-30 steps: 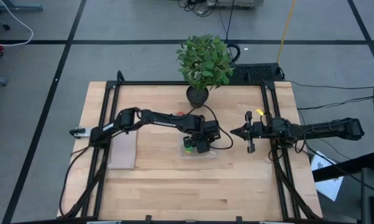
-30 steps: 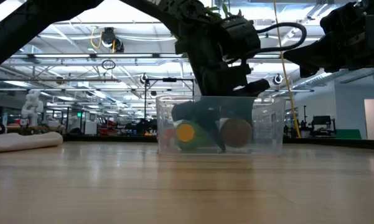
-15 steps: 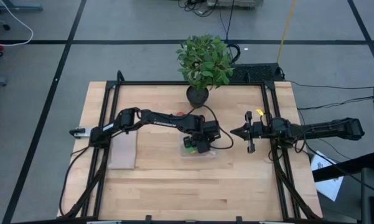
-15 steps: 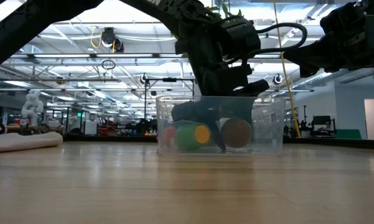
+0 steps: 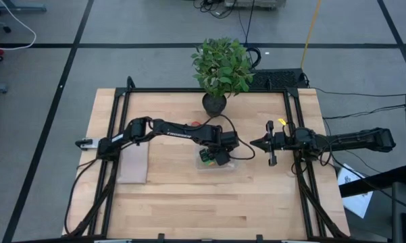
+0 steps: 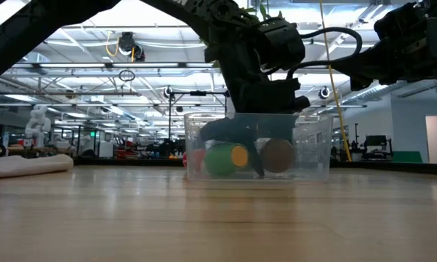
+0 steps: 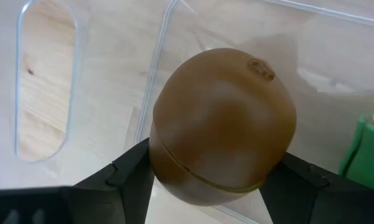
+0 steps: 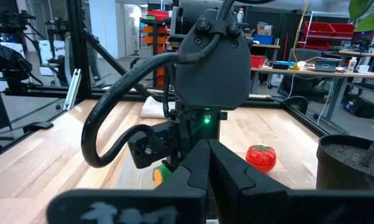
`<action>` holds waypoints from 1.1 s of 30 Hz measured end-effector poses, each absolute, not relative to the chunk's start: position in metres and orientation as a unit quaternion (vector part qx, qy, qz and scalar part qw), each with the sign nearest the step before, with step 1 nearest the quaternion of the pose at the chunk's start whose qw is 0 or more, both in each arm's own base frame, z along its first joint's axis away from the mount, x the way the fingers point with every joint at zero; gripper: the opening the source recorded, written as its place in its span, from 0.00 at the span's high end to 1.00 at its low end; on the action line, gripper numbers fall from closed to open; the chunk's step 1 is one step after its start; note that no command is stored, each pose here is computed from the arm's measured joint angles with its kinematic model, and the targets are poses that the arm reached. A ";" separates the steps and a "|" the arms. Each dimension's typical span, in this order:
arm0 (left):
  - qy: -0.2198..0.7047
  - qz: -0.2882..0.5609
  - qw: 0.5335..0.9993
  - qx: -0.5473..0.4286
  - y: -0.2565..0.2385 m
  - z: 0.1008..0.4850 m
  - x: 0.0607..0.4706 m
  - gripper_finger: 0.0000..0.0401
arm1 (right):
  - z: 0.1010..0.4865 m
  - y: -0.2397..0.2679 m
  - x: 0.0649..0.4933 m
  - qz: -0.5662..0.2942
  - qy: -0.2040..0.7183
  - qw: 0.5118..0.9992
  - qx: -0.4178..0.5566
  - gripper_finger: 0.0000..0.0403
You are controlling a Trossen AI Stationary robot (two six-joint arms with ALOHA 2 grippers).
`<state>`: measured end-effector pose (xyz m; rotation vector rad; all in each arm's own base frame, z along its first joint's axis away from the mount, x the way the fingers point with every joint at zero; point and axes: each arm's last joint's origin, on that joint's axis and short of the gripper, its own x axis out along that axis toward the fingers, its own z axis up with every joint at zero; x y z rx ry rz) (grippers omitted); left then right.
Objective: Pick and placing Produce into tupperware
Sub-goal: Put the brown kiwi into the transparent bin, then put the red tomato into the transparent bin
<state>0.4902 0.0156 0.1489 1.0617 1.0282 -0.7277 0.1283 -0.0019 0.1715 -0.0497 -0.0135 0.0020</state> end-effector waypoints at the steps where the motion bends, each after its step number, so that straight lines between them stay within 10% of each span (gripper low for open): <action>1: 0.458 -0.324 0.680 0.472 0.016 0.149 0.490 0.40 | 0.171 -0.002 0.128 0.001 -0.007 1.000 -0.025 1.00; 33: 0.471 -0.310 0.659 0.498 0.017 0.169 0.482 0.24 | 0.171 -0.002 0.128 0.001 -0.006 1.000 -0.026 1.00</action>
